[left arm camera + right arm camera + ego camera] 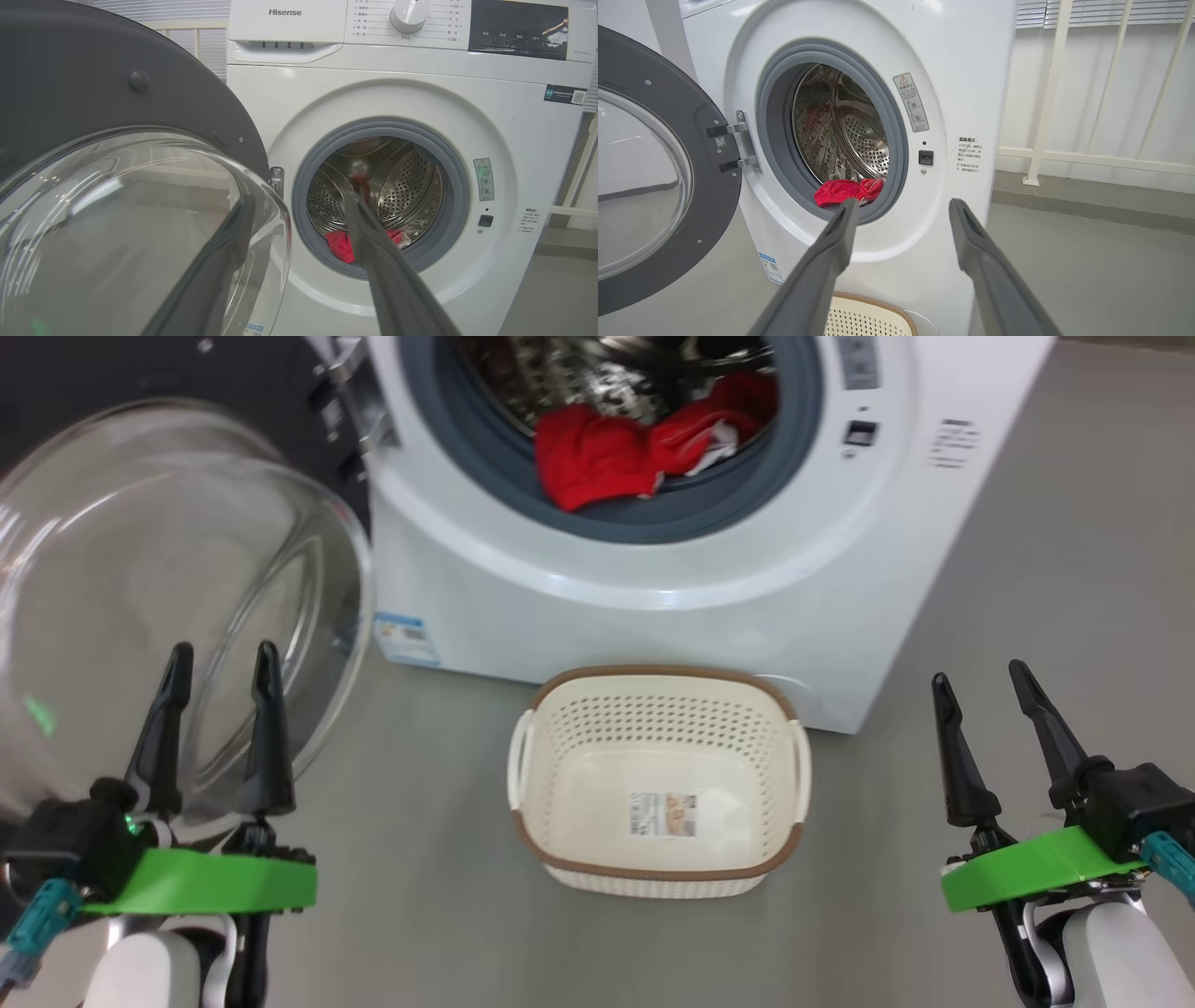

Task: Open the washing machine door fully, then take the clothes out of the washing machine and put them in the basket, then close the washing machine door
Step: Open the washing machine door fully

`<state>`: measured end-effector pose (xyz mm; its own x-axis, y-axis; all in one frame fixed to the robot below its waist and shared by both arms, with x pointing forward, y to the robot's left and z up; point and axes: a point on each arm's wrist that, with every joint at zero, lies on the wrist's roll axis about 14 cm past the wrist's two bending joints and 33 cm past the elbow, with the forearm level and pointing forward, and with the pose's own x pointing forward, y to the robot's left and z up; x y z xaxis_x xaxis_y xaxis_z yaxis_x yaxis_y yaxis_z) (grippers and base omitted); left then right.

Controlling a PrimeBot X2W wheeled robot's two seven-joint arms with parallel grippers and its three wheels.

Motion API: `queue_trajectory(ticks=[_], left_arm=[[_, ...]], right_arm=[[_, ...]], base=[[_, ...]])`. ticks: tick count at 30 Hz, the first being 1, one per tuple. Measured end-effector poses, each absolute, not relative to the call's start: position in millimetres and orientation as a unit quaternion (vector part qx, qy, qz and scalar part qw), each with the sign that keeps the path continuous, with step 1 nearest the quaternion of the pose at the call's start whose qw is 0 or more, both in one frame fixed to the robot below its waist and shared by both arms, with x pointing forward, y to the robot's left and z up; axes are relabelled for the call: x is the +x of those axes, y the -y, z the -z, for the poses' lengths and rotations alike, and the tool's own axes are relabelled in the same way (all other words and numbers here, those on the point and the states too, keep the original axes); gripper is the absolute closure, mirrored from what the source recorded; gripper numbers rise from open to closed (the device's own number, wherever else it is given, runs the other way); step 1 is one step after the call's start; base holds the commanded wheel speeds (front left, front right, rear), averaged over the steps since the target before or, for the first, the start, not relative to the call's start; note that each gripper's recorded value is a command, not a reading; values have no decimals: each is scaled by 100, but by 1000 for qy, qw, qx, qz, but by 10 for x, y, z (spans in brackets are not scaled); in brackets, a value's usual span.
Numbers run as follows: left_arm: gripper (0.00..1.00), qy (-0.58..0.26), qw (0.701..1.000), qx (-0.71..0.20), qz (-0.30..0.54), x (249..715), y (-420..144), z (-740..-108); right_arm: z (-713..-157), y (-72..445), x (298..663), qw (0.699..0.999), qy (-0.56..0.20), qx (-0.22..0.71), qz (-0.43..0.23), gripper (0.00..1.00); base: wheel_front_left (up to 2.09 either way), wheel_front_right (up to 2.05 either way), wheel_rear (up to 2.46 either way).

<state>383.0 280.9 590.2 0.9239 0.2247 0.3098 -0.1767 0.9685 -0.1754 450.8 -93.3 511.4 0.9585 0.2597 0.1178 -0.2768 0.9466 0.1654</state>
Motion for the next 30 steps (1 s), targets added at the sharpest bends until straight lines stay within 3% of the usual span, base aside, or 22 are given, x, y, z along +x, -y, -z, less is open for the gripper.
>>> queue_trajectory(ticks=[17,30], left_arm=[[0,84,992,-92,-6,3893,-2161,-5354],[0,76,992,-97,32,3862,-1846,-5310]], right_arm=[[-5404,1658,4019,992,91,79,-48,0],[-5523,1987,3695,991,112,75,-2,0]], base=[[0,0,0],[0,0,0]])
